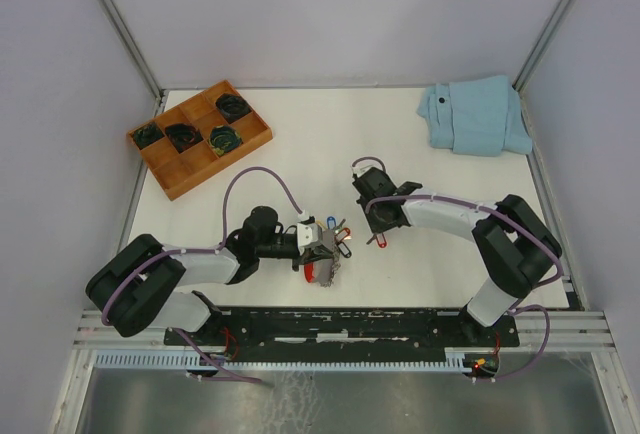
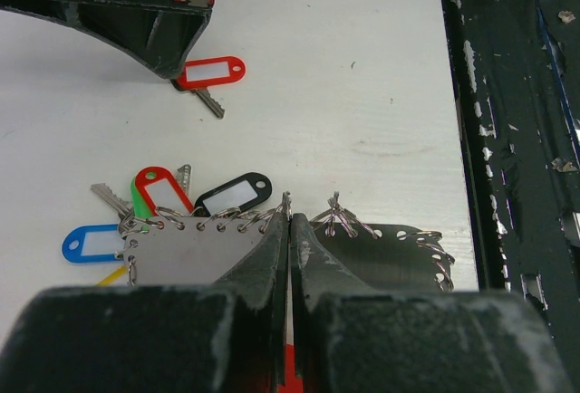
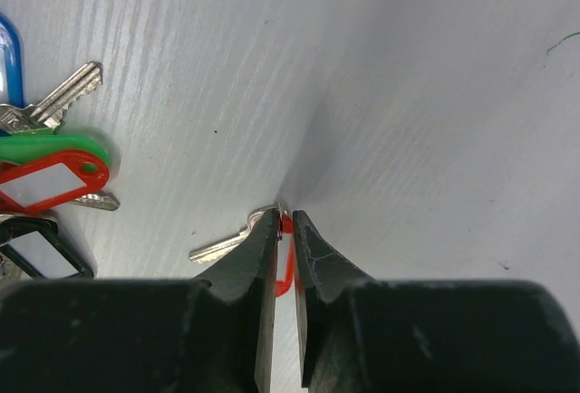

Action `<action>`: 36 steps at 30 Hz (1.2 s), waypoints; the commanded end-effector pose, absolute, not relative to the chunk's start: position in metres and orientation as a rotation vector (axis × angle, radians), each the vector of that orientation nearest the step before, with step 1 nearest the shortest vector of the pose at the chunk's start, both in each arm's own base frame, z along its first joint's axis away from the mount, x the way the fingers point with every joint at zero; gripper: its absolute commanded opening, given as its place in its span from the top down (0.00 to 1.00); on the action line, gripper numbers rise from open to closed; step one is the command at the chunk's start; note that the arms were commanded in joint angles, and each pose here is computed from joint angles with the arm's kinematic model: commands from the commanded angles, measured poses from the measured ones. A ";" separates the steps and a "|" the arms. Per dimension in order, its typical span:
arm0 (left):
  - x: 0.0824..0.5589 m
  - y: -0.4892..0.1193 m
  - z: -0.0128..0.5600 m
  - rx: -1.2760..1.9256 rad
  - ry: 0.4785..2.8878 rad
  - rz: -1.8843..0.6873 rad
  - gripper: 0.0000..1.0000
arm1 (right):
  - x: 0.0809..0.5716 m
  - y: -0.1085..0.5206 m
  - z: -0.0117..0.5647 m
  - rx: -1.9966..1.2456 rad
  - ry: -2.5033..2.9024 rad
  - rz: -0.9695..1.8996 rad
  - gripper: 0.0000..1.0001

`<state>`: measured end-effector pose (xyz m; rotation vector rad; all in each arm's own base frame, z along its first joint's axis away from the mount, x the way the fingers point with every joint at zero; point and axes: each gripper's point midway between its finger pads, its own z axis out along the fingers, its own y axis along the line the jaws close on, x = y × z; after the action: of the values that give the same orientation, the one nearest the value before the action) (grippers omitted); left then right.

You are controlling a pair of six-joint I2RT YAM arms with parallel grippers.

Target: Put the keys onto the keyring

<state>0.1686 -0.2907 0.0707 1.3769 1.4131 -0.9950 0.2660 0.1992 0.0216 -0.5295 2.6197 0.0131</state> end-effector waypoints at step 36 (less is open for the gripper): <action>0.180 -0.297 0.098 1.337 1.307 -0.961 0.97 | 0.237 0.247 0.073 -0.983 2.230 0.584 0.99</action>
<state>0.1691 -0.2908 0.0713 1.3753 1.4110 -0.9924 0.2379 0.2203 0.0467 -0.8203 2.4644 0.3993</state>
